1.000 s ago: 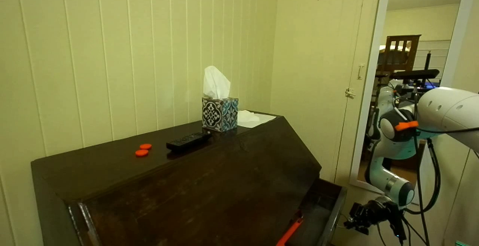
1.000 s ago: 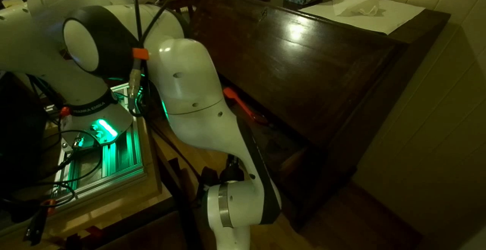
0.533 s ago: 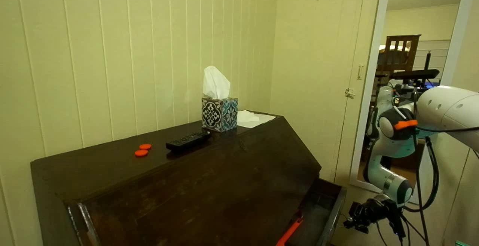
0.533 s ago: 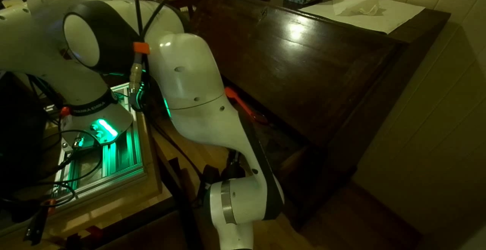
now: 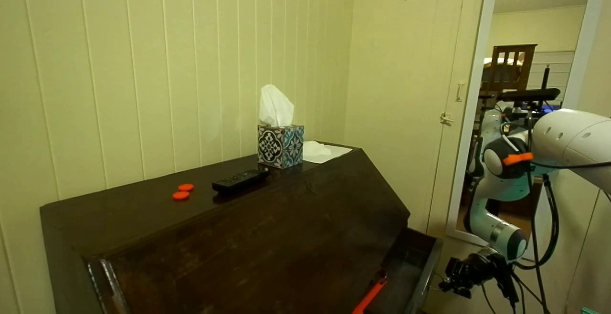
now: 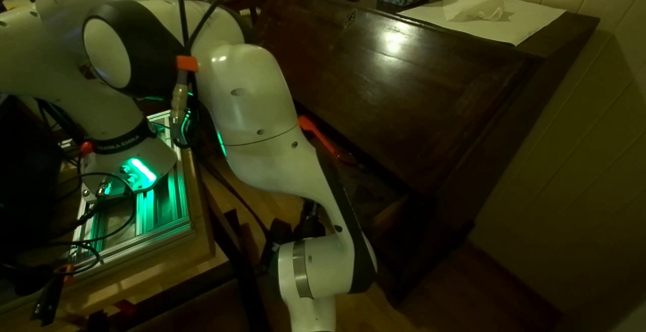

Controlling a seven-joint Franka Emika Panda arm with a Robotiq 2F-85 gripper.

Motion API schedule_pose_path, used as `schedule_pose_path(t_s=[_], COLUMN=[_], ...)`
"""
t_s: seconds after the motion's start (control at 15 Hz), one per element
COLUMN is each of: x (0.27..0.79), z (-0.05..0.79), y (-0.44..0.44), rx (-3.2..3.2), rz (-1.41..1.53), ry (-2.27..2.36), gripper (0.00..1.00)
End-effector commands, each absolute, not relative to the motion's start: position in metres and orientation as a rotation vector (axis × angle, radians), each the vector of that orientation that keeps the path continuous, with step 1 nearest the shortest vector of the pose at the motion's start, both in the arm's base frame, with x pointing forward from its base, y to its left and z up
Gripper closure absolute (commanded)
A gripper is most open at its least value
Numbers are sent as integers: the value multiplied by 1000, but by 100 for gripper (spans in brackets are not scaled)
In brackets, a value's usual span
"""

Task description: Open the topmost drawer on the right fully

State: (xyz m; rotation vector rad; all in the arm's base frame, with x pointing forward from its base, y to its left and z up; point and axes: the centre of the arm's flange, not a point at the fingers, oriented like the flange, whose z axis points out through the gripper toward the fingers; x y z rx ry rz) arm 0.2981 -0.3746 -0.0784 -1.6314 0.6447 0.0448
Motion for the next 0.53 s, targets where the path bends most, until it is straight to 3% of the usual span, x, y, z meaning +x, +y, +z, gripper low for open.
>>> schedule_pose_path(t_s=[0.0, 0.47], x=[238, 234], z=[-81, -71], y=[-420, -420], rx=[-1753, -1759], rz=[76, 74], ry=[729, 742], gripper=[99, 99])
